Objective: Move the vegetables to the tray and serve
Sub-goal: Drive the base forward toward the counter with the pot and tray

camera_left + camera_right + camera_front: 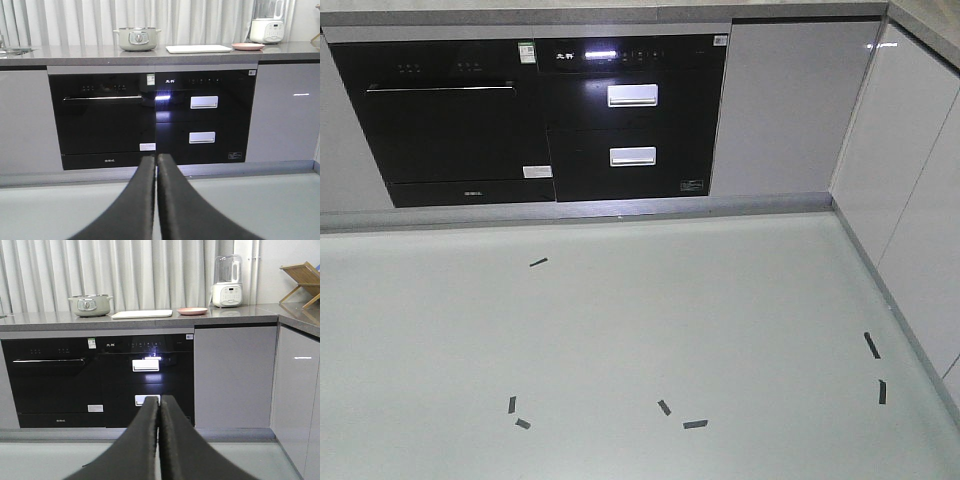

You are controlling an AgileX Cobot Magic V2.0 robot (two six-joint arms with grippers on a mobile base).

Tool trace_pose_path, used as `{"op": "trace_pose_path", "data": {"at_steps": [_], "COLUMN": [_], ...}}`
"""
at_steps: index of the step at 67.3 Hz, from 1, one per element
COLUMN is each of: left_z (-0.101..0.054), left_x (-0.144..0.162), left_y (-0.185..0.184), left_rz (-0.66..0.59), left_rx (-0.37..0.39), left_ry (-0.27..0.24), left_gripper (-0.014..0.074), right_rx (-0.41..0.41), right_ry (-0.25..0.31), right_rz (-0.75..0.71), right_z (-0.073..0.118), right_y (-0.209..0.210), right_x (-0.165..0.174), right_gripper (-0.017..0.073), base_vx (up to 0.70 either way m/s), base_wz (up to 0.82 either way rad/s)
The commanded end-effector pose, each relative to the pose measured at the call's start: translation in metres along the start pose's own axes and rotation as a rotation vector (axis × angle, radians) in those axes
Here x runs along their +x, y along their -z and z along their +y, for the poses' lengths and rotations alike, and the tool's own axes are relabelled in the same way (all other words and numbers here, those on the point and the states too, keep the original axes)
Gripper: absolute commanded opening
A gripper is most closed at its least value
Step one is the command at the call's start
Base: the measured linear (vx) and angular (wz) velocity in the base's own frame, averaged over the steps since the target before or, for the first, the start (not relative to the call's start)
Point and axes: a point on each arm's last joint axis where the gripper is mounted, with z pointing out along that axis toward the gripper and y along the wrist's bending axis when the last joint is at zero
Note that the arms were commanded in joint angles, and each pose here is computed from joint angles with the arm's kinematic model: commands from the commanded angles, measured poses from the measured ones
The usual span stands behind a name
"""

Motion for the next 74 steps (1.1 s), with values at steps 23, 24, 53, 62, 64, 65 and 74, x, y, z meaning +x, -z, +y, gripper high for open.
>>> {"op": "trace_pose_path", "data": {"at_steps": [23, 24, 53, 62, 64, 65, 74], "left_z": [-0.0006, -0.0006, -0.0006, -0.0006, -0.0006, -0.0006, -0.0006], "left_x": [0.0006, 0.0006, 0.0006, 0.0006, 0.0006, 0.0006, 0.0006], "left_y": [0.0, 0.0, 0.0, 0.0, 0.0, 0.0, 0.0], "left_rz": [-0.066, -0.066, -0.066, -0.066, -0.066, -0.066, -0.066], "left_rx": [0.013, 0.013, 0.013, 0.013, 0.013, 0.013, 0.013], "left_ry": [0.017, 0.017, 0.017, 0.017, 0.017, 0.017, 0.017], "left_gripper": [-0.0007, -0.0007, -0.0007, -0.0007, -0.0007, -0.0007, -0.0007], "right_rx": [-0.006, -0.006, -0.006, -0.006, -0.006, -0.006, -0.006], "right_ry": [0.008, 0.008, 0.008, 0.008, 0.008, 0.008, 0.008], "right_rz": [-0.072, -0.072, -0.072, -0.072, -0.072, -0.072, -0.072], "right_z": [0.0005, 0.0005, 0.0005, 0.0005, 0.0005, 0.0005, 0.0005], "right_y": [0.0004, 0.0004, 0.0004, 0.0004, 0.0004, 0.0004, 0.0004], "right_x": [-0.0046, -0.0046, -0.0046, -0.0046, -0.0046, -0.0046, -0.0046], "right_gripper": [-0.0004, -0.0004, -0.0004, -0.0004, -0.0004, -0.0004, -0.0004], "base_vx": [0.0, 0.0, 0.0, 0.0, 0.0, 0.0, 0.01], "base_wz": [0.0, 0.0, 0.0, 0.0, 0.0, 0.0, 0.0]}}
